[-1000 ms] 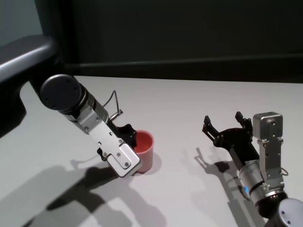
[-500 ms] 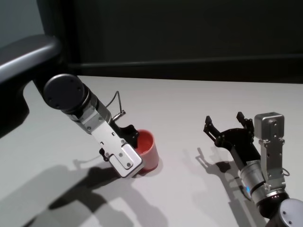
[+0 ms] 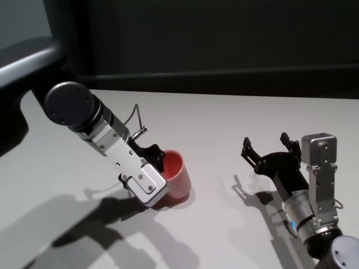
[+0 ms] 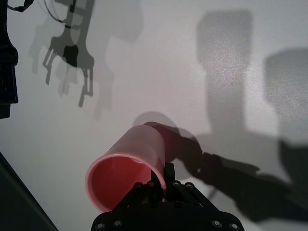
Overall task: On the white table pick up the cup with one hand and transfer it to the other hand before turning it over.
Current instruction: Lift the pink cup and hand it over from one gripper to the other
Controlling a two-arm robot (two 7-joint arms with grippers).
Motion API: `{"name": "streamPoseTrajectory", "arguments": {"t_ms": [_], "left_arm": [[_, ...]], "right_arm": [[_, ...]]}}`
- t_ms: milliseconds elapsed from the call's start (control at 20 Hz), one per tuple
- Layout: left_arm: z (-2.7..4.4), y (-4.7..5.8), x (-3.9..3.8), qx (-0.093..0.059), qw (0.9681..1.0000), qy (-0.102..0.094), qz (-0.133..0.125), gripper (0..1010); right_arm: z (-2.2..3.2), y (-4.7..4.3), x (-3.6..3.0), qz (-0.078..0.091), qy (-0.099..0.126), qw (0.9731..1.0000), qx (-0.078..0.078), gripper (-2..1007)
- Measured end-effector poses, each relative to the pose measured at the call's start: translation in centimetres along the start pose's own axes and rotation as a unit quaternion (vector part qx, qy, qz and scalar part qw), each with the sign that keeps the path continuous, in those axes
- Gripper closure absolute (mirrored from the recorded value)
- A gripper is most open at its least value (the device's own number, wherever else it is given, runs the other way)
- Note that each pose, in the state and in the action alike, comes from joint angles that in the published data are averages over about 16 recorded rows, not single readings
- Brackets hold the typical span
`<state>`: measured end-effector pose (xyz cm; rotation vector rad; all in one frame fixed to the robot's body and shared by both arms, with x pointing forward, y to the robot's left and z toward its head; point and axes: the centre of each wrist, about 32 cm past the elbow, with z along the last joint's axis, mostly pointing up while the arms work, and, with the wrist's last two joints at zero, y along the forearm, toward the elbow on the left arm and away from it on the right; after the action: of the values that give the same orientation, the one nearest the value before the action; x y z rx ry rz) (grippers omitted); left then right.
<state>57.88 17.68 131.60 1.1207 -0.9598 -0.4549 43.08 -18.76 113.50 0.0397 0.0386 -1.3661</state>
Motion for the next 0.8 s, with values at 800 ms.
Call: {"name": "streamPoseTrajectory", "arguments": {"t_ms": [800], "left_arm": [[-1.59,2.9,-1.67,-0.058,0.9880,0.088,0.113,960]], "right_arm": [[0.00,0.00,0.00,0.000,0.000,1.0000,0.000,3]]}}
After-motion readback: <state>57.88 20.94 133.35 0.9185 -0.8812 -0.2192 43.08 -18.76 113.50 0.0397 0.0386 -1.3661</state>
